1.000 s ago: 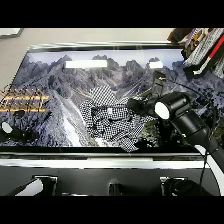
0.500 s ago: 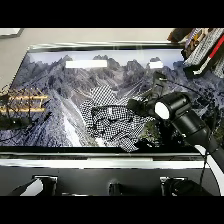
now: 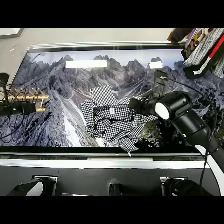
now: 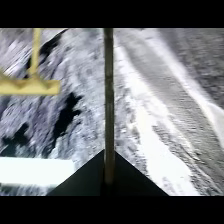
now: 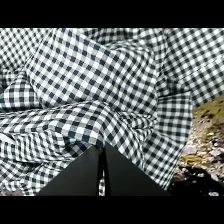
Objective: Fold the clothes and pants, and hang the long-sleeved shirts on hangers.
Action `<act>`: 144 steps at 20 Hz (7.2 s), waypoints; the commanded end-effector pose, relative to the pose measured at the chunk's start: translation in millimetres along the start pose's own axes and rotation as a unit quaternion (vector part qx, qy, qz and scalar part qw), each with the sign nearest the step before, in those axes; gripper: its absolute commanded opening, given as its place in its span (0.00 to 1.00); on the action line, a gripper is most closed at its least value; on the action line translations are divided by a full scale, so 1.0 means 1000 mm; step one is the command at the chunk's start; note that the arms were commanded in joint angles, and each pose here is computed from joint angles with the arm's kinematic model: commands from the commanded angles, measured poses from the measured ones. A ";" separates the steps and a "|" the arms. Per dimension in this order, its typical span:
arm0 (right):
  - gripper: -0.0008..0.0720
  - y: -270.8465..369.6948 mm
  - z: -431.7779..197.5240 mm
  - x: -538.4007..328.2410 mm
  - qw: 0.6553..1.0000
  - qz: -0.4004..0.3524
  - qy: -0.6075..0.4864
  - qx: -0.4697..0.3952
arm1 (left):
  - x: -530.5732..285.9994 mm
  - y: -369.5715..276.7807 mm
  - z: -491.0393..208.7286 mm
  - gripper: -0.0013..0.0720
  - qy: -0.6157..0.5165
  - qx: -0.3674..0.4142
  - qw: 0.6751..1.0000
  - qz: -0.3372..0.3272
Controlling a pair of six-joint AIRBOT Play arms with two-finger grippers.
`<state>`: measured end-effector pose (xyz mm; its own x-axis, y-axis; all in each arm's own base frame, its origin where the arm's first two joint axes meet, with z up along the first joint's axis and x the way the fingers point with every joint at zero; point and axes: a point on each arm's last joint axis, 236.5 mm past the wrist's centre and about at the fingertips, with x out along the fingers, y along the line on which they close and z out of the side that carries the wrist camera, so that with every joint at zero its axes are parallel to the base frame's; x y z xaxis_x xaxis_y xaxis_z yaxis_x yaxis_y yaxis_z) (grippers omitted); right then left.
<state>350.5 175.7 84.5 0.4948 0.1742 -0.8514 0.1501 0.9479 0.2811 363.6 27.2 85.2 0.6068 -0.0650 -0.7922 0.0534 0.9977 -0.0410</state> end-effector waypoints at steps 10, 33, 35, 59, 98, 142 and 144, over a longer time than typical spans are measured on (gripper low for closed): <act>0.06 -0.024 0.019 -0.002 0.996 -0.049 -0.043 0.068 | -0.085 -0.176 -0.087 0.04 0.049 0.262 0.949 -0.168; 0.06 -0.062 0.039 0.007 0.970 -0.127 -0.103 0.182 | -0.141 -0.192 -0.140 0.04 0.050 0.415 0.882 -0.218; 0.06 -0.058 0.042 0.007 0.971 -0.118 -0.106 0.181 | -0.139 -0.192 -0.142 0.04 0.052 0.423 0.878 -0.218; 0.06 0.000 0.024 -0.050 0.991 0.019 -0.050 0.123 | -0.050 -0.247 -0.120 0.04 0.043 0.409 0.880 -0.239; 0.08 0.040 0.028 -0.098 0.995 0.084 -0.025 0.055 | 0.007 -0.357 -0.086 0.04 -0.033 0.375 0.861 -0.343; 0.43 -0.032 0.044 0.007 0.776 0.209 0.049 -0.594 | 0.006 -0.360 -0.072 0.04 -0.056 0.360 0.867 -0.340; 0.14 -0.032 0.038 0.005 0.758 0.218 0.054 -0.613 | 0.006 -0.360 -0.072 0.04 -0.056 0.360 0.867 -0.340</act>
<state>389.1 130.3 89.4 0.2264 0.4798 -0.8477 -0.9303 0.3645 -0.0422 291.0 -330.7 50.6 0.3120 -0.6745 -0.6691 0.8851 0.4623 -0.0533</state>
